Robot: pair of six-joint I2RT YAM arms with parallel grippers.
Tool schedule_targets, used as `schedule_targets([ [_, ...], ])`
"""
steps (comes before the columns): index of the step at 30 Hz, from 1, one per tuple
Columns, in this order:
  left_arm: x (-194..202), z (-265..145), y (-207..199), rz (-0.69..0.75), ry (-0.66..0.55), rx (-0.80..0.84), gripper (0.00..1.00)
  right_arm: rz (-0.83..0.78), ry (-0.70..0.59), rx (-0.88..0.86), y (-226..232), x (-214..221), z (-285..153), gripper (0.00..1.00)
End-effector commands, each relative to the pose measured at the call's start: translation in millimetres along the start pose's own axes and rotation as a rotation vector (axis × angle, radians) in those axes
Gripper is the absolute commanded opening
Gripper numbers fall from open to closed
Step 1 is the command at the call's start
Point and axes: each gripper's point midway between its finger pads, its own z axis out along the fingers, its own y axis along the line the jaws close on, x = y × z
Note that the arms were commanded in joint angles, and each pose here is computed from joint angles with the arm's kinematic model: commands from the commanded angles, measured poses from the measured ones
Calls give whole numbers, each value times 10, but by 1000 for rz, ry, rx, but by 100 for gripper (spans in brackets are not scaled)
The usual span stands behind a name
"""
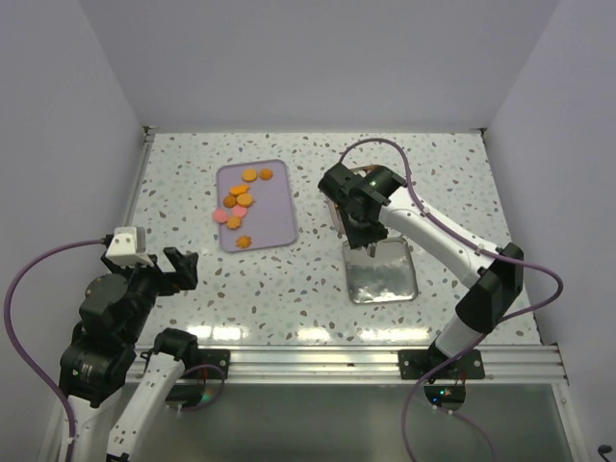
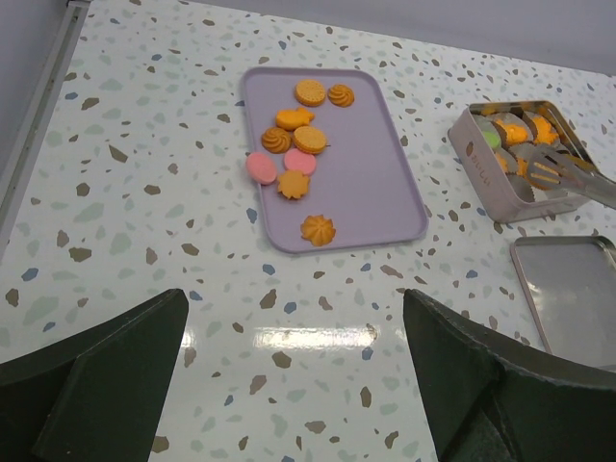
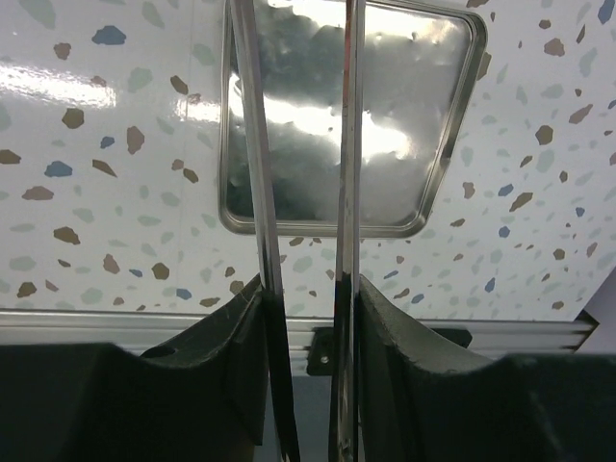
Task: Pack the cookies
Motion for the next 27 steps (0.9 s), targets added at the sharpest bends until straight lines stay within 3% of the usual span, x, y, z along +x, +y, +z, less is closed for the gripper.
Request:
schedule_targets([
  [1,-74,61,-29,17,-23,10,100,37,10,11,-118,112,-91,36],
  [6,-80,52,-26,17,-27,9,100,31,19,18,-90,81,-20,37],
  [13,-92,30,-12,9,-36,3,100,11,22,43,-94,33,65,49],
  [20,-94,27,-9,9,-38,2,100,8,-14,39,-92,-155,-38,49],
  [27,-88,37,-12,10,-35,2,100,-38,-89,-81,439,-492,-292,47],
])
